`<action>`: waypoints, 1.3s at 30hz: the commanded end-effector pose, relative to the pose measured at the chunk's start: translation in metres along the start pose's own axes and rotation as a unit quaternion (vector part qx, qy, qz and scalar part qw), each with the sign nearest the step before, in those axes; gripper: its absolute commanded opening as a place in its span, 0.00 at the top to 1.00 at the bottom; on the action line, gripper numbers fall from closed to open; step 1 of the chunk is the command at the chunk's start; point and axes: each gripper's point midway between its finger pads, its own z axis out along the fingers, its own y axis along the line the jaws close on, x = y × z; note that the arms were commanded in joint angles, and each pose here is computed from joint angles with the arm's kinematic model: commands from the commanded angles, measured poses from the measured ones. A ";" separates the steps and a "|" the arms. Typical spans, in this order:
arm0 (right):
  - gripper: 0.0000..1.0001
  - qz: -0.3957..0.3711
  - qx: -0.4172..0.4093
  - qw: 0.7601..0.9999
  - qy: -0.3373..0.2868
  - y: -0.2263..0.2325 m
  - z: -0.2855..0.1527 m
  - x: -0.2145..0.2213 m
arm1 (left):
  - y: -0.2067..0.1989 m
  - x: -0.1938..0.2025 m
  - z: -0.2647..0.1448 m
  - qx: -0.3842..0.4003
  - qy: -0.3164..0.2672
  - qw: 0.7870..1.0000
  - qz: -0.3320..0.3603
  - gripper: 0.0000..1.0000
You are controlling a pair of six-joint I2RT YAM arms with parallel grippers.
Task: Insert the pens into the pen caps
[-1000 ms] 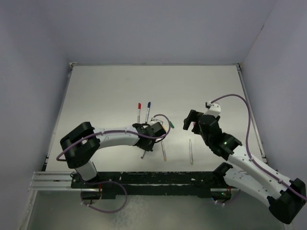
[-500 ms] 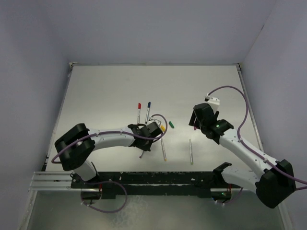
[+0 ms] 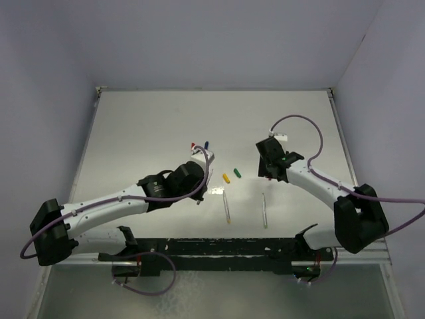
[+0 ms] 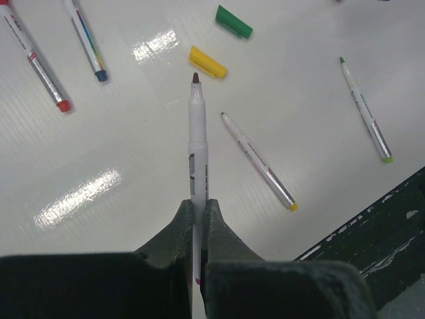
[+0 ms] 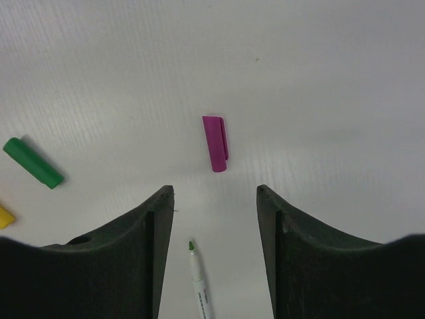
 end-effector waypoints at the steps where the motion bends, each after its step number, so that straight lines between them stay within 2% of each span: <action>1: 0.45 -0.017 -0.007 1.000 0.011 0.009 0.009 -0.005 | -0.013 -0.024 -0.003 0.039 -0.056 0.998 0.008 1.00; 8: 0.45 -0.023 0.004 0.999 0.035 0.007 0.029 -0.003 | -0.026 -0.040 -0.007 0.078 -0.096 0.992 0.009 1.00; 21: 0.48 -0.017 -0.002 0.998 0.053 0.014 0.052 -0.002 | -0.036 -0.047 -0.004 0.108 -0.127 0.986 0.010 1.00; 34: 0.52 -0.001 0.011 0.997 0.070 0.004 0.063 0.012 | -0.045 -0.047 0.000 0.125 -0.124 0.984 0.012 1.00; 39: 0.55 0.012 -0.009 0.996 0.088 0.008 0.065 0.030 | -0.044 -0.048 0.000 0.123 -0.123 0.985 0.010 1.00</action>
